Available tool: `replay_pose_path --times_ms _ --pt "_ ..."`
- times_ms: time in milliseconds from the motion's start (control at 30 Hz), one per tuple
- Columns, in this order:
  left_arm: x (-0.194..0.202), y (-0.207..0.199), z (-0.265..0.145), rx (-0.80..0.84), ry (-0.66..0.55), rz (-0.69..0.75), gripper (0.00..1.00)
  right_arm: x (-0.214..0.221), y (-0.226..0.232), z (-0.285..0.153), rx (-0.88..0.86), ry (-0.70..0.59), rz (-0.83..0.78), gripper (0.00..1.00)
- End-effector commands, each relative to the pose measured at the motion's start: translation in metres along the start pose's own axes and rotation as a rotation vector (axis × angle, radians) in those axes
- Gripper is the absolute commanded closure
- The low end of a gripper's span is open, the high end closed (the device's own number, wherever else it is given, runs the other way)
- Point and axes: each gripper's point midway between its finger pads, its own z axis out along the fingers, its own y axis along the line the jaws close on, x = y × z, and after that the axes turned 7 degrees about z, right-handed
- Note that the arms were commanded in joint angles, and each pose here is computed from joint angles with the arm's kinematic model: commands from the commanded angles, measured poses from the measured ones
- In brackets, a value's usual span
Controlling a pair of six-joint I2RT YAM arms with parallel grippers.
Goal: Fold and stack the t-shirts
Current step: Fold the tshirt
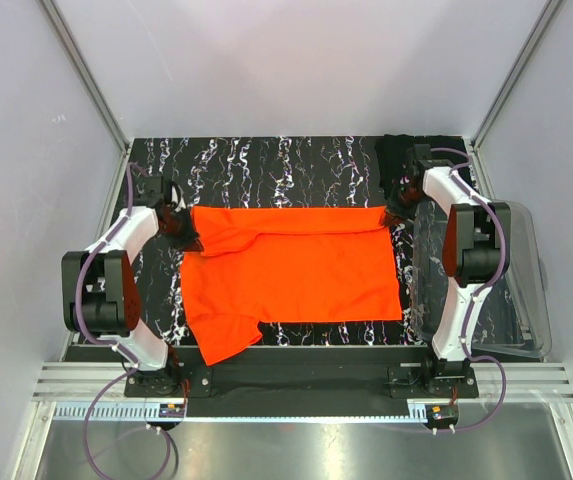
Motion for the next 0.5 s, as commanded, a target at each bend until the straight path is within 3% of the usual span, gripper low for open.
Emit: replay_pose_path --times_ms 0,33,133,167,267,467 --pt "-0.003 -0.003 -0.004 0.023 -0.02 -0.025 0.92 -0.007 -0.003 -0.001 0.026 -0.02 0.001 0.98" --pt "-0.003 -0.004 -0.006 0.023 -0.024 -0.027 0.78 -0.005 -0.005 -0.001 0.032 -0.013 0.002 0.96" --pt "-0.01 0.001 -0.015 0.0 -0.057 -0.032 0.59 -0.005 -0.005 -0.004 0.04 -0.013 0.0 0.93" --pt "-0.017 0.002 -0.022 -0.017 -0.084 -0.028 0.49 -0.008 -0.004 -0.008 0.043 -0.02 -0.005 0.88" --pt "-0.039 0.005 -0.037 -0.041 -0.153 -0.014 0.38 -0.012 -0.002 -0.019 0.048 -0.042 -0.01 0.75" --pt "-0.091 -0.002 -0.035 -0.001 -0.198 0.002 0.36 -0.032 0.014 -0.033 0.01 -0.098 -0.024 0.7"
